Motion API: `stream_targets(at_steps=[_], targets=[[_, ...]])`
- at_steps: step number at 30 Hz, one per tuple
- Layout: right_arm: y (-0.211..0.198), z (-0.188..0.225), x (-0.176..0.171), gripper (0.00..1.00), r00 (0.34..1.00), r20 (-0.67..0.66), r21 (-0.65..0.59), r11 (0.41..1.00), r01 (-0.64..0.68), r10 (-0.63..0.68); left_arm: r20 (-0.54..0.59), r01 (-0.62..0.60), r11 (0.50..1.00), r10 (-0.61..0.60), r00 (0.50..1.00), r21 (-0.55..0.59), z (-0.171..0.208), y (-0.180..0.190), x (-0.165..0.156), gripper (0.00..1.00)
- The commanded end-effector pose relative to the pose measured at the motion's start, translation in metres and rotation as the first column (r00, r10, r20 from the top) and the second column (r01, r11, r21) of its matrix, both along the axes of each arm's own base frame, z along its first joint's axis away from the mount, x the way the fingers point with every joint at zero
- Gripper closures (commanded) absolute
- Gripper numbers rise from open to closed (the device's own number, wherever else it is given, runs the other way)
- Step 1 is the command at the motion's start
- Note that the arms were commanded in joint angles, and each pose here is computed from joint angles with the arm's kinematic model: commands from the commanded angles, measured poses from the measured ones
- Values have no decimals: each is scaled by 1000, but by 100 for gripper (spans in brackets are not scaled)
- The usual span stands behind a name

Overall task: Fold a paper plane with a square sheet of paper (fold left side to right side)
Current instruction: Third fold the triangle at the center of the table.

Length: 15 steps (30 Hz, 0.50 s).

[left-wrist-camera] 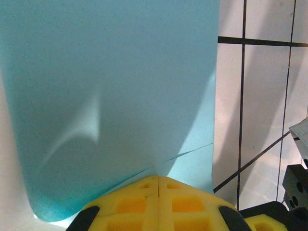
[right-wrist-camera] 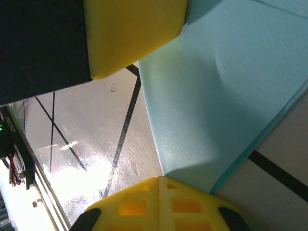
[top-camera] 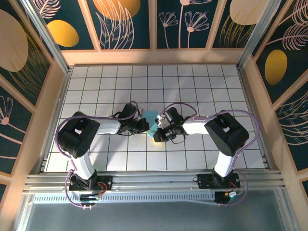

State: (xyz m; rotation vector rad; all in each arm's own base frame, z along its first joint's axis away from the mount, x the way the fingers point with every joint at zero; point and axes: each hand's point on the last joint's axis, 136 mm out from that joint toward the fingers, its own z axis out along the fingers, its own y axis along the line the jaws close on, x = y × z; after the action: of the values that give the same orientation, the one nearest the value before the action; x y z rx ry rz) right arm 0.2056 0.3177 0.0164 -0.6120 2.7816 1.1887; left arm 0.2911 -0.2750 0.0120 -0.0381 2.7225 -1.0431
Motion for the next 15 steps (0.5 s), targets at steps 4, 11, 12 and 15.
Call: stream_targets(at_steps=[4,11,12,15], targets=[[-22,-14,-39,100,994,-102,-83,995,-54,45,-72,-26,989,37,997,145,-37,24,-14,100],[-17,21,-37,100,995,-70,-6,998,-66,66,-66,-21,990,31,997,139,-36,23,-14,100],[-16,29,-32,100,997,-54,8,998,-60,61,-67,-20,990,30,997,137,-36,23,-14,100],[-14,50,-18,100,999,-8,57,998,-39,39,-63,-20,991,28,998,135,-35,22,-13,100]])
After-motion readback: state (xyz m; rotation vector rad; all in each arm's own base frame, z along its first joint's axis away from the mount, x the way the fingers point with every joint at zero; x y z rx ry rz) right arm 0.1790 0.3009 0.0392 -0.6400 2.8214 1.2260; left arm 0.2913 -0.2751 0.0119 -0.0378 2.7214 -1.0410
